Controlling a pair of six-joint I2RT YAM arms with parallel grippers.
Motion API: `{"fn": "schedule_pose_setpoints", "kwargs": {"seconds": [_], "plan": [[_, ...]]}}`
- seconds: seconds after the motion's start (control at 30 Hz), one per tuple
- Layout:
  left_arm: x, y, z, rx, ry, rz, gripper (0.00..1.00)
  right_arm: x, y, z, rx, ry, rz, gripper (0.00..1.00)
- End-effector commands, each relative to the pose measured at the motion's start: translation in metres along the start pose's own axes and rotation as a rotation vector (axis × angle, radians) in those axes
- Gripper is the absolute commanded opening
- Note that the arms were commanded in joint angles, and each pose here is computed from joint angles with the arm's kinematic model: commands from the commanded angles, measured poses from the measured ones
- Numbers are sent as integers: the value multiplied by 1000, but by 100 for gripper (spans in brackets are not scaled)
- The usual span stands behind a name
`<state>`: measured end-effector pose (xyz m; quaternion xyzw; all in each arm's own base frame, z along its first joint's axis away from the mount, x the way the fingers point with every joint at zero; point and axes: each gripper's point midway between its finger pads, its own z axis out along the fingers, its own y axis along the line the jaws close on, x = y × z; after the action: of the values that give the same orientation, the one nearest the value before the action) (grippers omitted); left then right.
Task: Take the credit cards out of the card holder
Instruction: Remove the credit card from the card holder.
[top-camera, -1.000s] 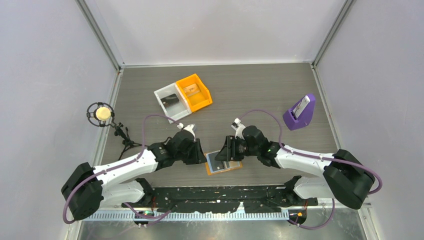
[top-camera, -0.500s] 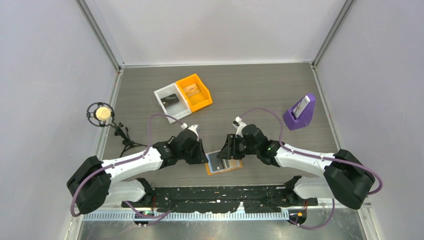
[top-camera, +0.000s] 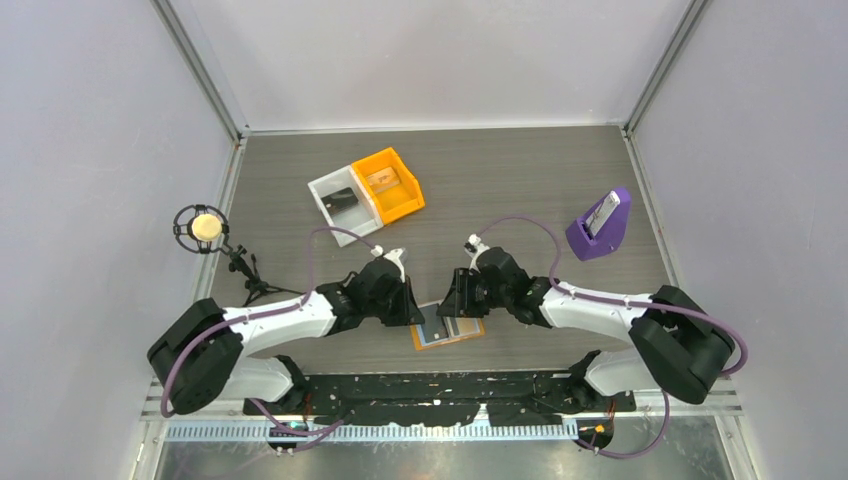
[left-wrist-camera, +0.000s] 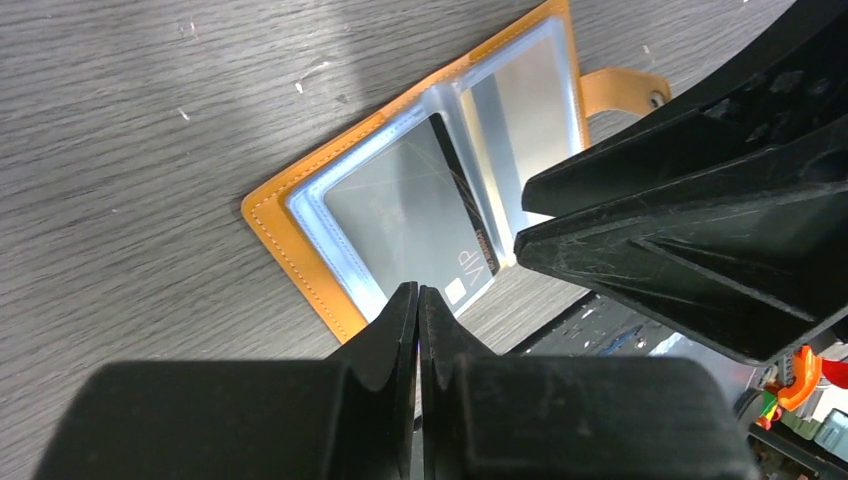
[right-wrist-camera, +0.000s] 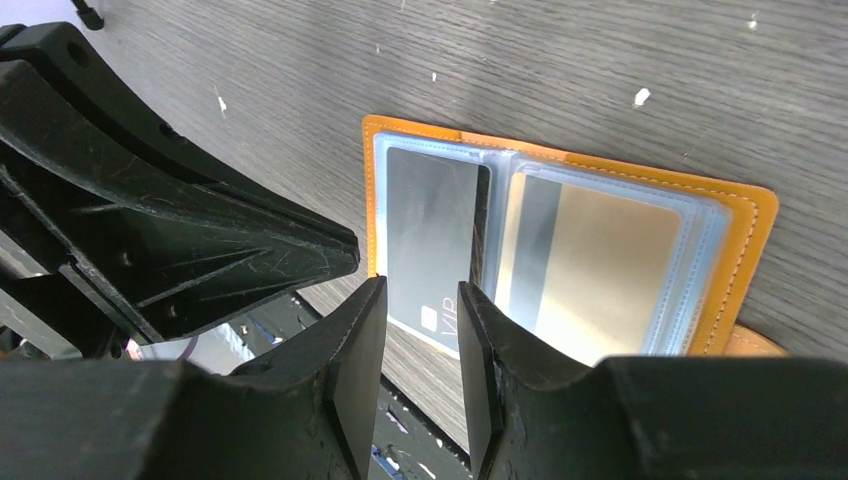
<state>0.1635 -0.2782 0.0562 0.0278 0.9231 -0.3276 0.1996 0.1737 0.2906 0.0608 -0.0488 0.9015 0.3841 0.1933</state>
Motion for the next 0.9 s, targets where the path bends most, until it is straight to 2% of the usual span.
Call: {"fn": "schedule_pose_setpoints", "kwargs": {"seconds": [0.0,0.87], "plan": [[-1,0,5,13,-12,16,3,-16,6,3,6,-44,-8,39],[17,28,14,-73,28,-10,3,0,-8,13,33,4,11,38]]}}
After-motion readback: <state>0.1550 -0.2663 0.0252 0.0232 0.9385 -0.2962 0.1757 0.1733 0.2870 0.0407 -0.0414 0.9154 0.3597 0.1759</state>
